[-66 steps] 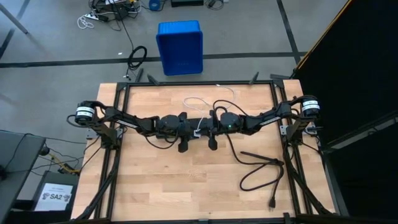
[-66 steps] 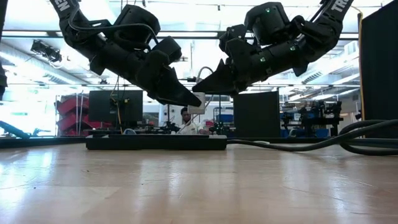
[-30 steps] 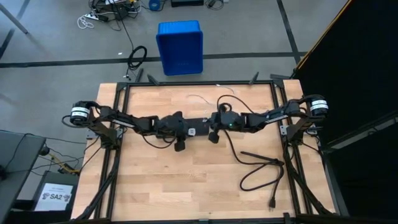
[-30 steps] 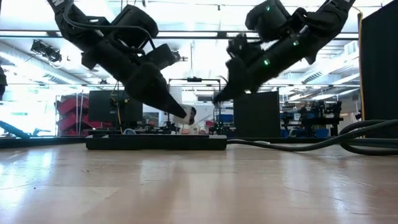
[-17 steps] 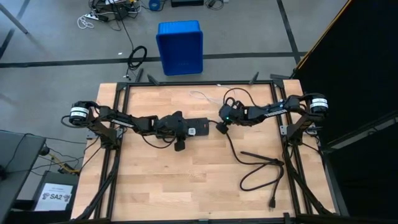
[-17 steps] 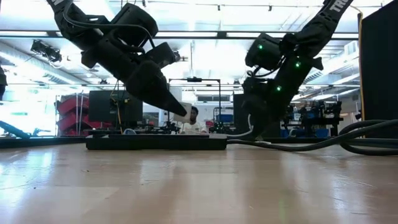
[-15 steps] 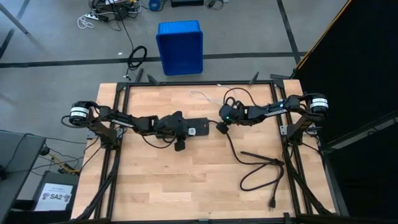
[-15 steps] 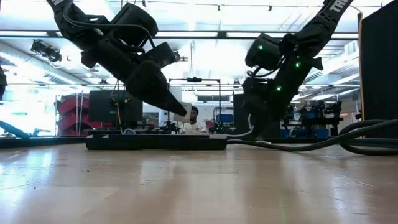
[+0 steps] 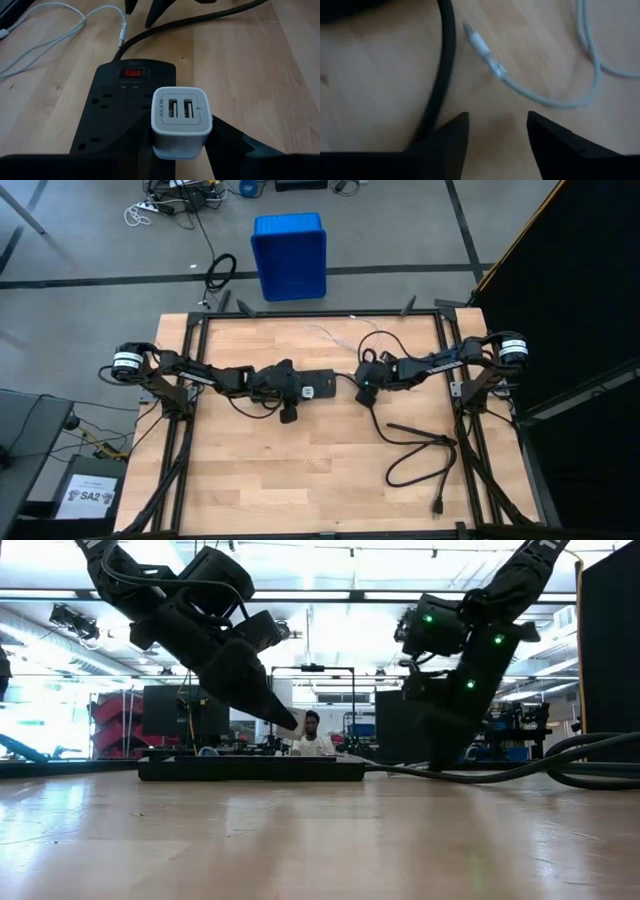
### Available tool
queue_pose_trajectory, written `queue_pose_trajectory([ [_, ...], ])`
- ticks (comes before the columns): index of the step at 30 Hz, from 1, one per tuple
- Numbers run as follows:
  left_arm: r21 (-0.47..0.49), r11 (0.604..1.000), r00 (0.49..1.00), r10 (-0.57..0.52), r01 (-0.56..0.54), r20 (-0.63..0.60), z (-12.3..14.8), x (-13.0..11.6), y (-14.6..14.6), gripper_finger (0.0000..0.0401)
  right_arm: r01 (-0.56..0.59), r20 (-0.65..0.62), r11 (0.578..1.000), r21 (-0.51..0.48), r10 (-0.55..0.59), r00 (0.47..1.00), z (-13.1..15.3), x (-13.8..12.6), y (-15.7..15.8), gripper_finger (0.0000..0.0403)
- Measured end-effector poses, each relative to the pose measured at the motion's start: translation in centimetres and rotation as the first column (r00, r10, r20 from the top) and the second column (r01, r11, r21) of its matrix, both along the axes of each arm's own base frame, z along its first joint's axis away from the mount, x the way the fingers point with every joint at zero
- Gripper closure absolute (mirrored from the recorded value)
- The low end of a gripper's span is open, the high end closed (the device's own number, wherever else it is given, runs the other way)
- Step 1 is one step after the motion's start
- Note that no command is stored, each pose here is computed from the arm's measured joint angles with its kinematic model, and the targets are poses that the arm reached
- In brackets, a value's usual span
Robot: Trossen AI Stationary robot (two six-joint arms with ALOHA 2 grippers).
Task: Insert USB
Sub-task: Remove the white charger cable from the white charger adapter
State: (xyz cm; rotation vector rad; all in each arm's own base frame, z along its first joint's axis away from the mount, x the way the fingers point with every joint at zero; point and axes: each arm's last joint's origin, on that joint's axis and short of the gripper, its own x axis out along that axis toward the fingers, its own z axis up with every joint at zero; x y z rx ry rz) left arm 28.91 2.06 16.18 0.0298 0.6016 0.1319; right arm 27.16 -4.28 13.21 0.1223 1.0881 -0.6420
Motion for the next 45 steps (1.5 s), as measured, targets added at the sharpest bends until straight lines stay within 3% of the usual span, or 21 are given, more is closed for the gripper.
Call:
queue_pose_trajectory([
  [6, 0.003, 1.000, 1.000, -0.012, 0.012, -0.009, -0.1, 0.0, -0.2, 0.0272, 0.116, -0.128, 0.992, 0.057, -0.108, 0.986, 1.4, -2.8, 1.0, 0.0193],
  [10, 0.033, 0.998, 0.998, -0.045, 0.044, 0.039, 0.4, 0.3, -0.5, 0.0272, 0.089, -0.006, 0.994, 0.066, -0.088, 0.996, 3.4, -2.9, 2.0, 0.0188],
  [14, 0.085, 0.982, 0.962, -0.184, 0.170, 0.201, 1.6, 0.9, -1.2, 0.0272, -0.078, 0.282, 0.997, 0.012, 0.071, 0.957, 5.9, -1.2, 3.5, 0.0191],
  [16, 0.125, 0.955, 0.889, -0.296, 0.269, 0.349, 2.3, 0.7, -1.8, 0.0272, -0.185, 0.438, 0.981, -0.053, 0.189, 0.879, 7.0, -0.1, 4.3, 0.0194],
  [20, 0.211, 0.923, 0.714, -0.383, 0.322, 0.586, 2.9, -1.2, -2.2, 0.0272, -0.380, 0.719, 0.917, -0.124, 0.347, 0.603, 8.1, 1.5, 5.4, 0.0197],
  [23, 0.258, 0.922, 0.628, -0.386, 0.289, 0.676, 2.9, -2.8, -2.2, 0.0272, -0.494, 0.810, 0.861, -0.123, 0.374, 0.452, 7.4, 2.2, 5.2, 0.0196],
  [26, 0.302, 0.916, 0.580, -0.402, 0.266, 0.708, 2.9, -3.8, -2.2, 0.0272, -0.548, 0.876, 0.832, -0.088, 0.327, 0.355, 6.2, 3.2, 4.3, 0.0193],
  [30, 0.343, 0.905, 0.583, -0.426, 0.253, 0.692, 2.8, -3.7, -2.3, 0.0272, -0.627, 0.945, 0.777, -0.047, 0.237, 0.224, 4.0, 4.8, 3.3, 0.0187],
  [33, 0.340, 0.904, 0.595, -0.427, 0.260, 0.681, 2.8, -3.4, -2.3, 0.0272, -0.685, 0.981, 0.725, -0.071, 0.175, 0.084, 3.3, 5.9, 2.8, 0.0182],
  [35, 0.340, 0.904, 0.595, -0.427, 0.260, 0.681, 2.8, -3.4, -2.3, 0.0272, -0.712, 0.989, 0.697, -0.081, 0.143, 0.027, 2.6, 6.6, 2.6, 0.0179],
  [41, 0.336, 0.902, 0.605, -0.430, 0.270, 0.670, 2.7, -3.3, -2.3, 0.0272, -0.770, 0.994, 0.633, -0.078, 0.105, -0.015, 2.3, 9.8, 2.7, 0.0170],
  [45, 0.331, 0.897, 0.612, -0.442, 0.294, 0.656, 2.4, -3.3, -2.4, 0.0272, -0.805, 0.988, 0.576, -0.144, 0.131, -0.083, 3.6, 11.7, 3.3, 0.0167],
])
